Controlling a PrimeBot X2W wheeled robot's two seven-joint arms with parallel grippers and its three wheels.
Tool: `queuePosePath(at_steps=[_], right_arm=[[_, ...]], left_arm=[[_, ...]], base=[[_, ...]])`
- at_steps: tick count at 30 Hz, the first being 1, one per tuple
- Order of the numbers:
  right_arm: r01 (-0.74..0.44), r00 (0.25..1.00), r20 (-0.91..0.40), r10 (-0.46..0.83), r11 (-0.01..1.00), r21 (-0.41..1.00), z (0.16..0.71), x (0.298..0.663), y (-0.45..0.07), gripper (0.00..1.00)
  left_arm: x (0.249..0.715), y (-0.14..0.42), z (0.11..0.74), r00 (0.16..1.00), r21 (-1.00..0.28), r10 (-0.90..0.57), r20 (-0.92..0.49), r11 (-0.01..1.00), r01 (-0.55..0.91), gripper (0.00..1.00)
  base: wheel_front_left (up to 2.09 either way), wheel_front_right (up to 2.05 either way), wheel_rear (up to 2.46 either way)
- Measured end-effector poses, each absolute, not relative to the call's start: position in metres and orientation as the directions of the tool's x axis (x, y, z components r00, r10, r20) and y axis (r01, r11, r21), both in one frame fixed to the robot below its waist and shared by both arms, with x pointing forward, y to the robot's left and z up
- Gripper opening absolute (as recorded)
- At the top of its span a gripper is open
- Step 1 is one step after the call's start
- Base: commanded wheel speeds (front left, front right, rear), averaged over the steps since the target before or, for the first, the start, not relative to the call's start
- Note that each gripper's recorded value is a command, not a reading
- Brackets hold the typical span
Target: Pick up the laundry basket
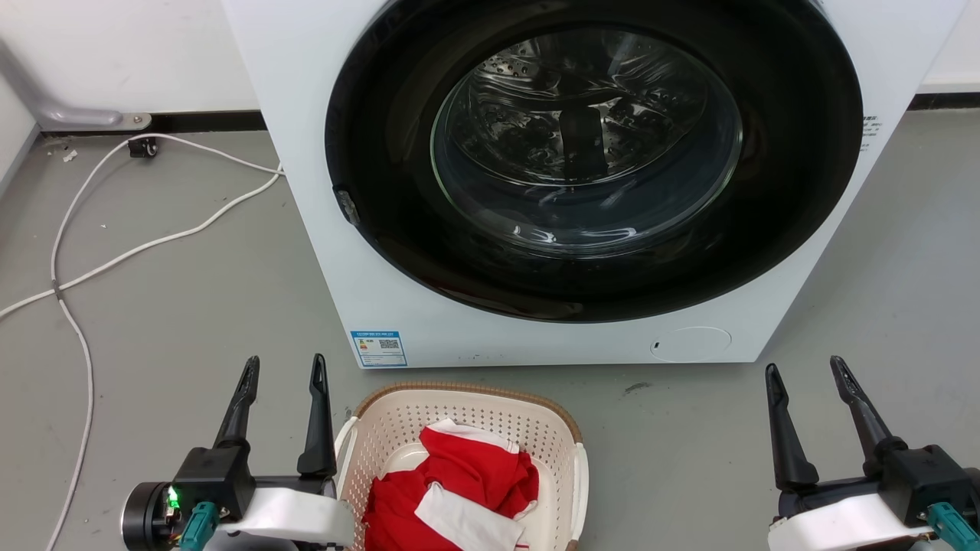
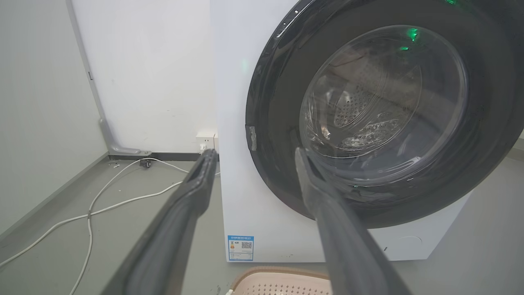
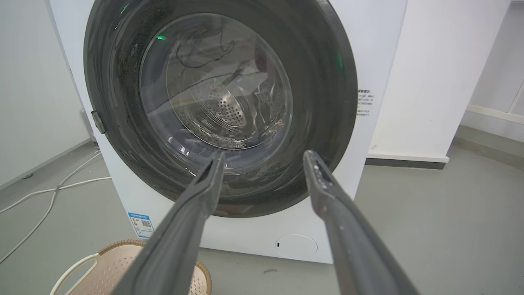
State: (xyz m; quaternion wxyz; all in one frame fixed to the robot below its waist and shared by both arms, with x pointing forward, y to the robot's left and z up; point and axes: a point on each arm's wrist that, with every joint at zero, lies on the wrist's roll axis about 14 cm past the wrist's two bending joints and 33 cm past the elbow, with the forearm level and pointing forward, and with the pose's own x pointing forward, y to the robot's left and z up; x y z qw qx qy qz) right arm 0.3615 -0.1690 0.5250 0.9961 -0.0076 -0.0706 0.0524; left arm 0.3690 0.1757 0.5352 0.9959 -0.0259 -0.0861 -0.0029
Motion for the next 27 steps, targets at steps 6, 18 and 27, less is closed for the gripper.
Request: queuePosePath(at_steps=[6, 18, 27], right_arm=[[-0.104, 0.985, 0.137, 0.105, 0.994, -0.015, 0.524, 0.361, -0.169, 1.00], [-0.108, 0.985, 0.133, 0.109, 0.994, -0.013, 0.523, 0.361, -0.167, 1.00], [-0.137, 0.984, 0.116, 0.138, 0.990, -0.024, 0.517, 0.371, -0.158, 1.00]], left_arm=[[0.369, 0.176, 0.534, 0.986, -0.050, 0.002, 0.167, 0.999, 0.006, 1.00], [0.369, 0.178, 0.531, 0.987, -0.050, 0.008, 0.158, 0.999, 0.000, 1.00], [0.381, 0.184, 0.523, 0.991, -0.037, 0.003, 0.135, 0.999, 0.002, 1.00]], base=[[0.00, 0.00, 0.00], [0.00, 0.00, 0.00], [0.00, 0.00, 0.00]])
